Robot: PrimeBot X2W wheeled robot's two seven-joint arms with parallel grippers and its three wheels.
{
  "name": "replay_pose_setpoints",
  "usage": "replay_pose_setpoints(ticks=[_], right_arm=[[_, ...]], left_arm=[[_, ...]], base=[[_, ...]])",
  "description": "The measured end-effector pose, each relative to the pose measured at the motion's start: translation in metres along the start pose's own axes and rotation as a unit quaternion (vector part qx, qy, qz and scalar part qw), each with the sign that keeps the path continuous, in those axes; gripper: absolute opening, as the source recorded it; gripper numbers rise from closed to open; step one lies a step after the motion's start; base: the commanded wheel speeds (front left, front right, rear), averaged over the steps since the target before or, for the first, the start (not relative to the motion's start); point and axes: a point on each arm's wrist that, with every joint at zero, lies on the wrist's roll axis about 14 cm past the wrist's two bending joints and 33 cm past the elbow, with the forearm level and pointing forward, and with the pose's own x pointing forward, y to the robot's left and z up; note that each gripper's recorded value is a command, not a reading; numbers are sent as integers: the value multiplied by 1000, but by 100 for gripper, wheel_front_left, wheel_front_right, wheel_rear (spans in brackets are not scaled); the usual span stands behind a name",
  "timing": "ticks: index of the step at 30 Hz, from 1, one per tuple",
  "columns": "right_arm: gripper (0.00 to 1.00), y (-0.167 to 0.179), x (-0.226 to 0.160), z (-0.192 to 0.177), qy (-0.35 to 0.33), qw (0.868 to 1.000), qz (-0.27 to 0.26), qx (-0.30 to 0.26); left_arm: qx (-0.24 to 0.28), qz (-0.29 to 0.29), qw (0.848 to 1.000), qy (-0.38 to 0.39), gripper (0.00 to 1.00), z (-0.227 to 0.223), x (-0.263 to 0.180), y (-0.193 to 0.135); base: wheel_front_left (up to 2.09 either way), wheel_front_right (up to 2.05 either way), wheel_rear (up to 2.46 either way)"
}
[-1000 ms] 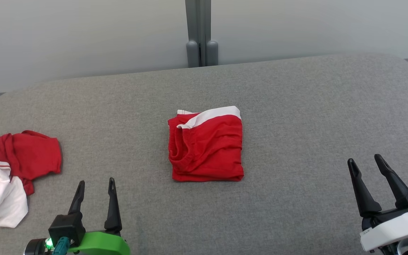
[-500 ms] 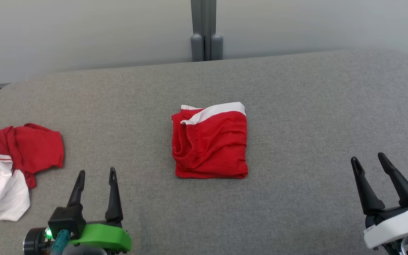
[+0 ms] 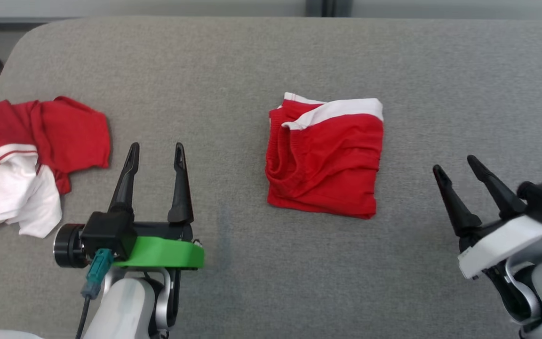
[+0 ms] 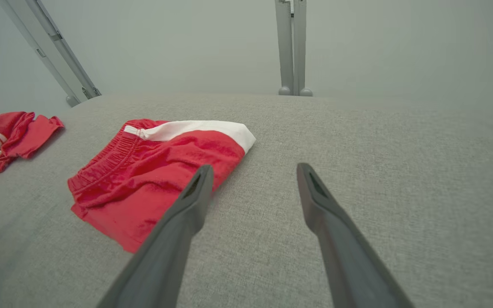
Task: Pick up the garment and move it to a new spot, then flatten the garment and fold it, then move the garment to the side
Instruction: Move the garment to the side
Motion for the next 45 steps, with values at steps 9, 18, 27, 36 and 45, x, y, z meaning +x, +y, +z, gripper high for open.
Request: replay_pose_setpoints(ticks=[9,18,27,36,45], right_arm=[[100,50,66,-74,98,990,83,59],[0,69,84,-99,137,981,110,83],[0,43,59,-89,104,989,83,69],[0,-21,11,-82,100,994,2,47],[0,-143,-8,-36,90,988,-115,-50]], left_arm=[[12,53,998,16,100,-11,-4,34],[28,75,996,25,100,-17,-9,51],[30,33,999,22,100,-23,5,29],[14,-75,997,15,100,-35,37,-38],[-5,-197,980,2,100,-43,75,-119]], base=[[0,0,0],[0,0,0],[0,0,0],[0,0,0],[0,0,0]])
